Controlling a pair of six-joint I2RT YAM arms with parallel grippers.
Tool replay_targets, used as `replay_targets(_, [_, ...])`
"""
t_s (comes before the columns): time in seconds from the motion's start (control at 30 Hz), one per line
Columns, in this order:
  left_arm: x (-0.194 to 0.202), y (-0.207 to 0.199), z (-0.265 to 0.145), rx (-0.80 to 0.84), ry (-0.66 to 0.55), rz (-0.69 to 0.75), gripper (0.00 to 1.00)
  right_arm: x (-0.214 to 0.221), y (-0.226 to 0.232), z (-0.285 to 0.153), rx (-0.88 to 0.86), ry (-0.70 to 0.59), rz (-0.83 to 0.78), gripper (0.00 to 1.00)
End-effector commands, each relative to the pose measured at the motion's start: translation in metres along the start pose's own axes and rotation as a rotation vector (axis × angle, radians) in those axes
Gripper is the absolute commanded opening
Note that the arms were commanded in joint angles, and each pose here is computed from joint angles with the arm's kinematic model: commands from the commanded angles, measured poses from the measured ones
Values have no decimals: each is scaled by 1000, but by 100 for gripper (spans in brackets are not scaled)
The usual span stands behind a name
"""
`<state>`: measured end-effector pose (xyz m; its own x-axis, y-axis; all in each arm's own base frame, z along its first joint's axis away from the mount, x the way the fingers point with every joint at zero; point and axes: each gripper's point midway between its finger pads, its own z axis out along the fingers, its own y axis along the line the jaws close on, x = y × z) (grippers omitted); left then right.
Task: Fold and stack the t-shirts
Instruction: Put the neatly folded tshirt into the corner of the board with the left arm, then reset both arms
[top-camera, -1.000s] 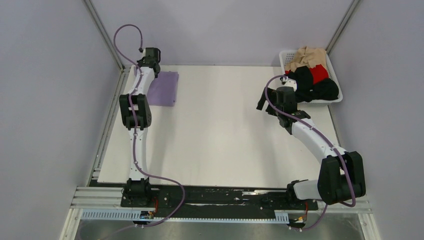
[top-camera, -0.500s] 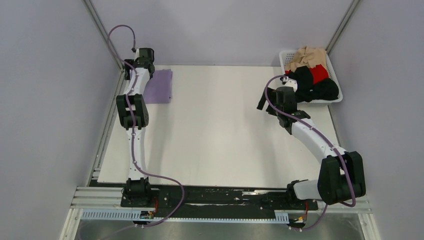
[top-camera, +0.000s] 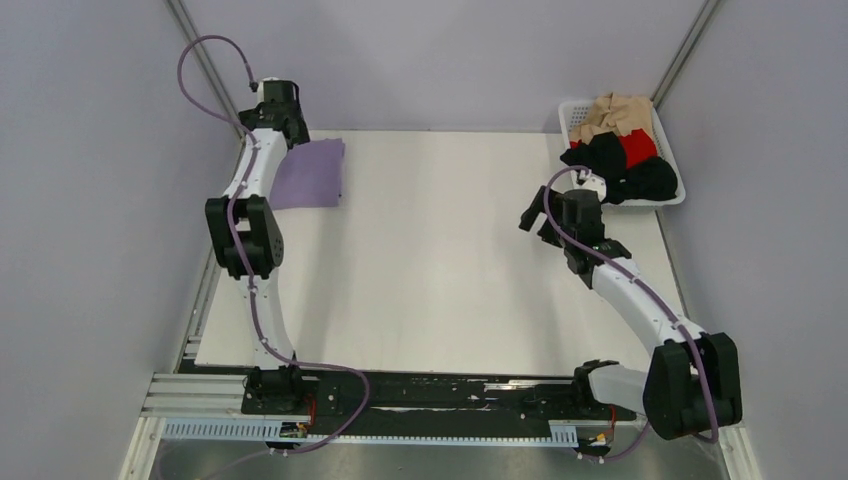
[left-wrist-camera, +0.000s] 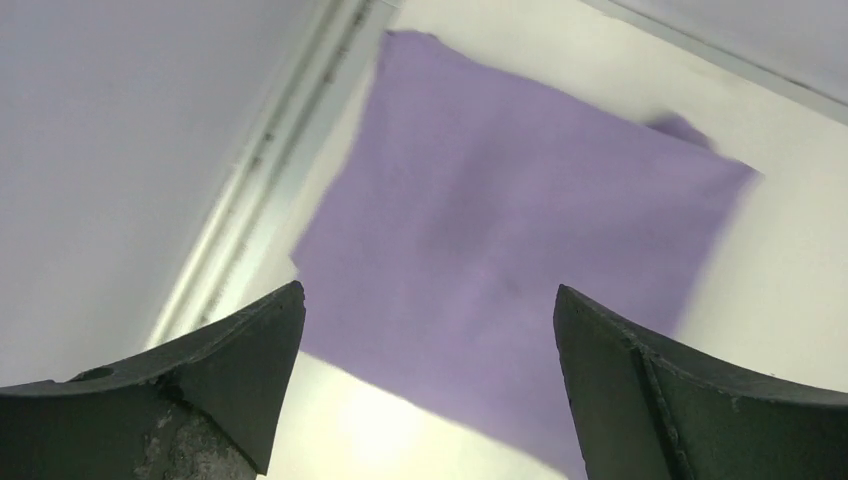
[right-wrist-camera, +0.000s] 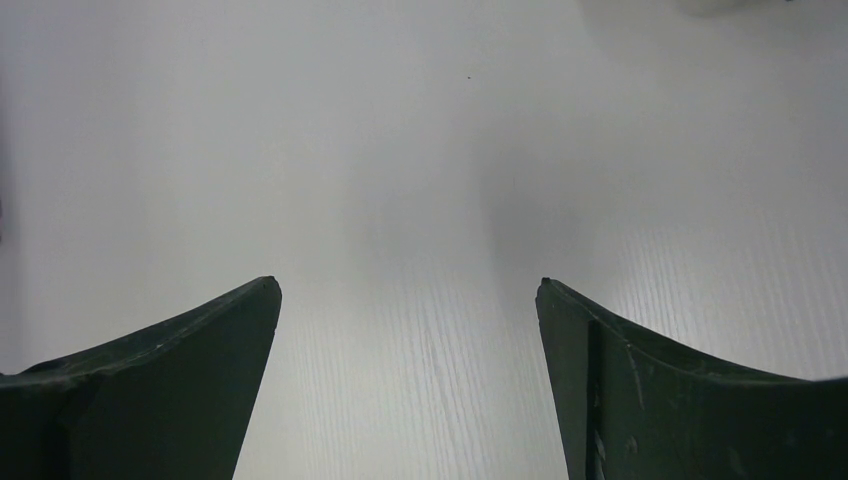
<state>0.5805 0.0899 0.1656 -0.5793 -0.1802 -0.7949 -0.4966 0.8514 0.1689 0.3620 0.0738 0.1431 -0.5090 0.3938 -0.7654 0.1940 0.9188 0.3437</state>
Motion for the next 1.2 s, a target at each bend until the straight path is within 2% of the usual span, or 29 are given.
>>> replay_targets(0.0, [-10,-50,-83,338,-31,-140,100,-6,4,-18,-82,-39,98,100])
replay_targets(0.07, [10,-60,-107,413,-16,-152,100,1,1,-25,-99,-35,115,100])
replay_targets(0.1, [34,-62,-123,439,5,-132,100,5,-1,-28,-106,-33,122,100])
replay_targets(0.13, [36,-66,-130,459,-24,-146,100,8,-2,-32,-112,-33,128,100])
replay_targets(0.17, [63,-65,-145,473,-1,-132,100,13,-3,-35,-122,-31,133,100])
replay_targets(0.2, [67,-70,-156,512,-10,-152,100,20,-7,-38,-124,-24,138,100])
replay_targets(0.3, [124,-79,-204,626,32,-126,100,28,-14,-49,-133,-51,148,100])
replay_targets(0.33, [122,-76,-226,660,-8,-127,100,28,-18,-51,-124,-67,157,100])
replay_targets(0.37, [151,-83,-239,687,11,-70,100,29,-21,-53,-118,-78,162,100])
replay_targets(0.4, [146,-75,-254,686,-46,-74,100,29,-22,-55,-118,-93,168,100])
replay_targets(0.43, [168,-78,-263,705,-45,-29,100,29,-24,-56,-119,-107,174,100])
replay_targets(0.53, [192,-68,-293,801,-69,-26,100,29,-26,-58,-124,-133,196,100])
replay_targets(0.6, [198,-60,-306,855,-97,-32,100,28,-27,-59,-121,-141,195,100])
replay_targets(0.8, [195,-27,-312,804,-190,-63,100,28,-27,-60,-120,-147,209,100])
replay_targets(1.17, [197,-22,-309,776,-173,-52,100,27,-24,-60,-136,-146,197,100])
